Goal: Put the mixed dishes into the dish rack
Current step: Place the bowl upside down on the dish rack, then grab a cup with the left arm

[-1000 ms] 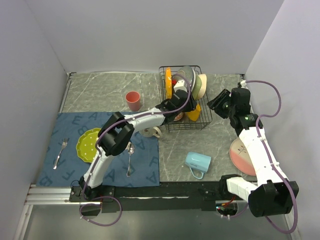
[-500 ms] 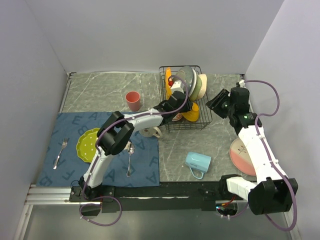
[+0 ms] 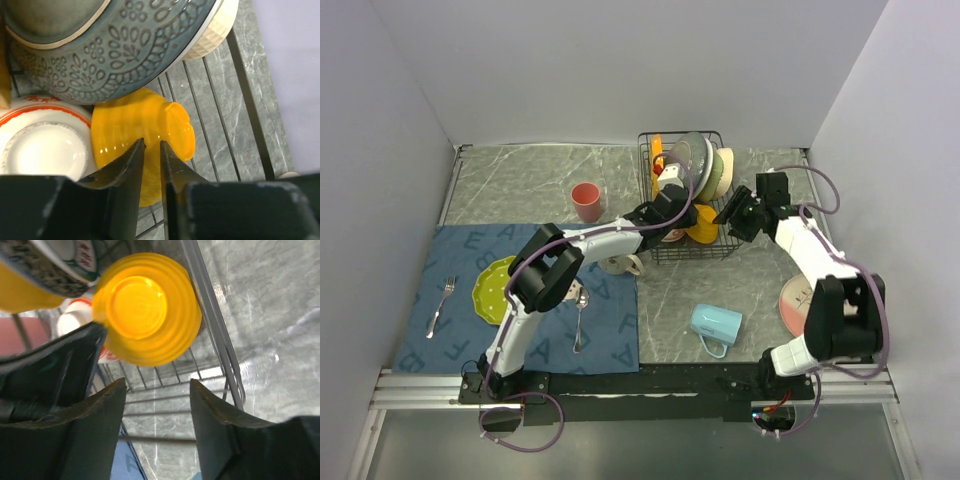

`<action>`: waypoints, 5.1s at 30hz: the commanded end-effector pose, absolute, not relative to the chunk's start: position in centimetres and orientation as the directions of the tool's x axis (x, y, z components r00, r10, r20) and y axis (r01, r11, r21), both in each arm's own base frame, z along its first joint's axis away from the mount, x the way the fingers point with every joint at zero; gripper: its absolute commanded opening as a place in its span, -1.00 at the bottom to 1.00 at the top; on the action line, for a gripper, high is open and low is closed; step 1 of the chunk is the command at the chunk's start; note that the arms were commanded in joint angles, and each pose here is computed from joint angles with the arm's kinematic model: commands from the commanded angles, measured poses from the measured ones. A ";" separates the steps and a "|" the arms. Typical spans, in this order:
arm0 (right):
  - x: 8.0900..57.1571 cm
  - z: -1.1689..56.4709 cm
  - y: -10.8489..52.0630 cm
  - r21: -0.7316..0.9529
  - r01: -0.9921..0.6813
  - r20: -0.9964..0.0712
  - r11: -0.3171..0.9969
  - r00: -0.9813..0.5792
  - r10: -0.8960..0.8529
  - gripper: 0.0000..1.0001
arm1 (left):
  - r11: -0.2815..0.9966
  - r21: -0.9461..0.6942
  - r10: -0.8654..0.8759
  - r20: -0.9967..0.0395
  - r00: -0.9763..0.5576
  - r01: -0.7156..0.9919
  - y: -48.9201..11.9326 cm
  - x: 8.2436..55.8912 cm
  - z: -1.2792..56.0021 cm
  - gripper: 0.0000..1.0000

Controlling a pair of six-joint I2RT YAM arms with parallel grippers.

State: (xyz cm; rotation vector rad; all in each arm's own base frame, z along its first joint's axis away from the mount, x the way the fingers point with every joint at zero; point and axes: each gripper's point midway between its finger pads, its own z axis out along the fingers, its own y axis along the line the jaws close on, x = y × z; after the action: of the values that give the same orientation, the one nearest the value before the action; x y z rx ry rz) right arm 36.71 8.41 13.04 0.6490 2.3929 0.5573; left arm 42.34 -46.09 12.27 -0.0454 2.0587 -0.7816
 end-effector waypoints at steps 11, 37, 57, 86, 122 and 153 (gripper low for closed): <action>42.5 12.3 9.5 0.541 0.297 -0.454 0.787 -0.685 0.570 0.43 | 0.837 -0.491 -0.222 -0.708 -0.670 0.242 -44.0 39.1 8.8 -0.84; 41.4 10.2 9.1 0.149 0.230 -0.587 0.962 -0.763 0.273 0.41 | 0.839 -0.500 -0.268 -0.724 -0.636 0.216 -40.3 37.8 12.5 -0.91; 38.2 10.2 11.1 0.062 0.055 -0.564 0.997 -0.822 0.081 0.38 | 0.853 -0.495 -0.312 -0.736 -0.601 0.164 -39.1 39.1 13.6 -0.90; 36.8 20.6 9.9 0.155 0.156 -0.765 0.976 -0.606 0.218 0.52 | 0.815 -0.505 -0.260 -0.757 -0.600 0.284 -40.8 37.8 16.3 -0.29; 25.6 21.3 14.8 0.378 -0.129 -0.714 0.917 -0.670 0.200 0.99 | 0.838 -0.534 -0.540 -0.784 -0.305 -0.110 -16.9 39.0 23.6 0.93; 26.8 22.2 14.6 0.388 -0.098 -0.741 0.916 -0.625 0.247 0.97 | 0.846 -0.427 -0.533 -0.701 -0.474 -0.319 -14.4 49.2 11.7 -0.24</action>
State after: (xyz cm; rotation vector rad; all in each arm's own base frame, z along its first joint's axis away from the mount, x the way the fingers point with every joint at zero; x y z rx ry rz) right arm 26.09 14.69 19.86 0.0847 2.2817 0.4852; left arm 48.40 -13.99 11.32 -0.6267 2.1182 -0.2748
